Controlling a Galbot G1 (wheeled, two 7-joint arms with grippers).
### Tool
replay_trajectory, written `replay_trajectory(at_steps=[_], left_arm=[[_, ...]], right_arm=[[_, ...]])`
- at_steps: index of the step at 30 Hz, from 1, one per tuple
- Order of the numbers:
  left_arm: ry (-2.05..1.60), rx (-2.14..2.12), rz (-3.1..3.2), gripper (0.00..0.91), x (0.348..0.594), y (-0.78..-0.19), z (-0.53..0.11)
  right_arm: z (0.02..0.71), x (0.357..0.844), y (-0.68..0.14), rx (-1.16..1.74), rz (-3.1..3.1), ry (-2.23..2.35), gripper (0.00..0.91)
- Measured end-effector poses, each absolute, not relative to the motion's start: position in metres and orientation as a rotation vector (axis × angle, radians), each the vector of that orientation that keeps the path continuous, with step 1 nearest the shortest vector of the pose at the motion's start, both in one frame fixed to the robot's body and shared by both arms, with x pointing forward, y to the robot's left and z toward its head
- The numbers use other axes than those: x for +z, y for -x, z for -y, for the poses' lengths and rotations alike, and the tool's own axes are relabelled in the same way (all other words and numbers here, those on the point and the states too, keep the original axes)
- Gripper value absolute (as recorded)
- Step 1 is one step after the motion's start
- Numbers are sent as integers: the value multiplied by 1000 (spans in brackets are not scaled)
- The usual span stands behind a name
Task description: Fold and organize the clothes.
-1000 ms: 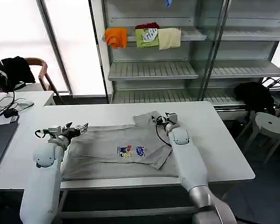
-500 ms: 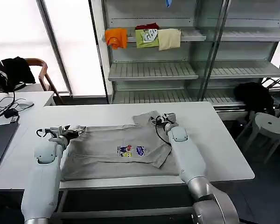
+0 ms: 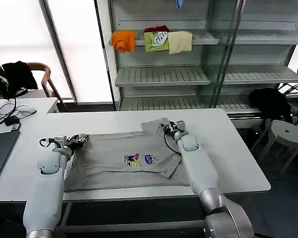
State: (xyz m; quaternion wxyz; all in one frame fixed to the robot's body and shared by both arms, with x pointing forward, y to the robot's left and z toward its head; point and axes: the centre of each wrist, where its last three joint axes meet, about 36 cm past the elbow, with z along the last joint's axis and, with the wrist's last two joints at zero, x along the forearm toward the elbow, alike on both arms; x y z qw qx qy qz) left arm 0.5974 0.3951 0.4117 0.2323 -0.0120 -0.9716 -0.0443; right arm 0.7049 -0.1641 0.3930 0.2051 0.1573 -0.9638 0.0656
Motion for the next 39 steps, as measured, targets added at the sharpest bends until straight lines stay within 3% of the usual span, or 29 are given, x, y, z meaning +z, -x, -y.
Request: replay_trajectory(at_steps=[13,31,39], left_arm=[[74,-89,2712,0,410,-594,-390],[130,65,2867,0,443,-562,-390],[181,122,2893,0,441,-532,-401]], right_arm=[[161,400,-694,156,2727,-438,0],[140,459,-644,138,2877,-500,0],[139,463,-598,82,2897,-539,0]])
